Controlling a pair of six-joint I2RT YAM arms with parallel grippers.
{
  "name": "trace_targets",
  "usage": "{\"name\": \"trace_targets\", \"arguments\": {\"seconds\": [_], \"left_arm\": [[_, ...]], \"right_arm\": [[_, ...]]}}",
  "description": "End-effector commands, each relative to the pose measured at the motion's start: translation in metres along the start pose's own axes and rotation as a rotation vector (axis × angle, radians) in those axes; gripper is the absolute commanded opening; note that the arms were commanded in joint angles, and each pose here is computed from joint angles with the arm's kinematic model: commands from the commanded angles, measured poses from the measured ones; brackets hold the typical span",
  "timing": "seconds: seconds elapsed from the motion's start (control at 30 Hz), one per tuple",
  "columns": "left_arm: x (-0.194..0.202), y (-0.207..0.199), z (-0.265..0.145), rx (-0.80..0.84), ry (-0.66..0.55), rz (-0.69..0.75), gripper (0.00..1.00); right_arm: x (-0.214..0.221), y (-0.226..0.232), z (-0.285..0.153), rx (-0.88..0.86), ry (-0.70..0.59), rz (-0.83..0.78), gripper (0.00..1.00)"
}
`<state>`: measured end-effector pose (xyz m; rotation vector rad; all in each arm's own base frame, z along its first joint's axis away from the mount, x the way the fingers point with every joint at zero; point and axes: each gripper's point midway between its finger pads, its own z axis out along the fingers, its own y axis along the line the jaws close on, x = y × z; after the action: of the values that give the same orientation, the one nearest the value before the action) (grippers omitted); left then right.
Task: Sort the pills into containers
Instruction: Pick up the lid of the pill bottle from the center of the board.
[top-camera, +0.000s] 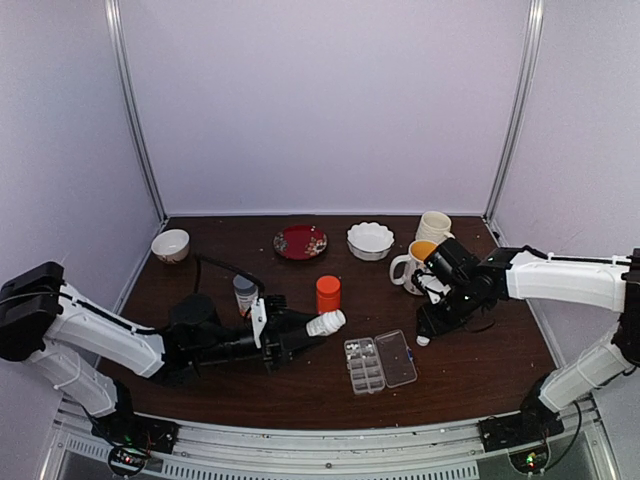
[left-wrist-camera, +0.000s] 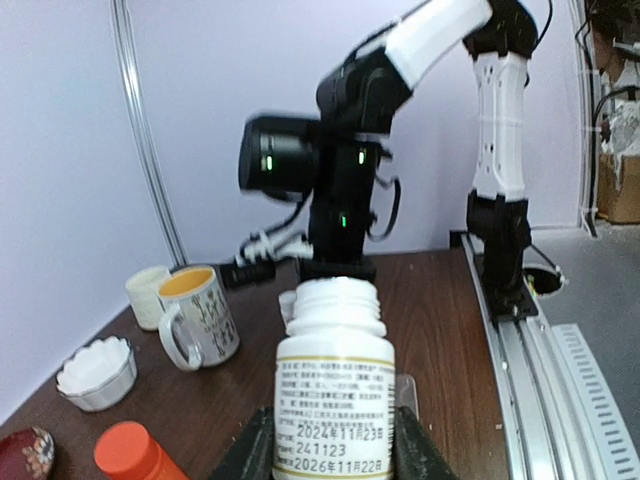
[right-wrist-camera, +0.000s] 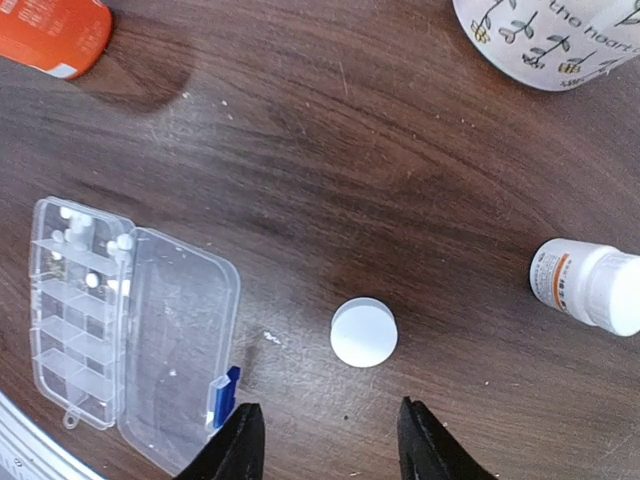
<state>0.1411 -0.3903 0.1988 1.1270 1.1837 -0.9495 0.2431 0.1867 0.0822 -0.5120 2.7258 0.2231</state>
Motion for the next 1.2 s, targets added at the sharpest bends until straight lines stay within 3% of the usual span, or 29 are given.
{"name": "trace_targets", "arguments": {"seconds": [0.0, 0.5, 0.93, 1.03, 1.17], "left_arm": [[-0.07, 0.0, -0.013, 0.004, -0.173, 0.07, 0.04], [-0.089, 0.004, -0.029, -0.034, -0.213, 0.134, 0.04], [-0.081, 0.004, -0.03, -0.039, -0.18, 0.138, 0.05], [-0.08, 0.004, -0.03, -0.039, -0.177, 0.137, 0.05], [-0.079, 0.004, -0.03, -0.037, -0.173, 0.136, 0.05]], "right_arm": [[0.001, -0.012, 0.013, 0.07, 0.055, -0.019, 0.49], [0.003, -0.016, 0.052, 0.051, 0.144, -0.011, 0.44], [0.002, -0.017, 0.056, 0.054, 0.155, -0.027, 0.39], [0.003, -0.017, 0.057, 0.056, 0.161, -0.029, 0.33], [0.004, -0.017, 0.058, 0.056, 0.167, -0.027, 0.31]]}}
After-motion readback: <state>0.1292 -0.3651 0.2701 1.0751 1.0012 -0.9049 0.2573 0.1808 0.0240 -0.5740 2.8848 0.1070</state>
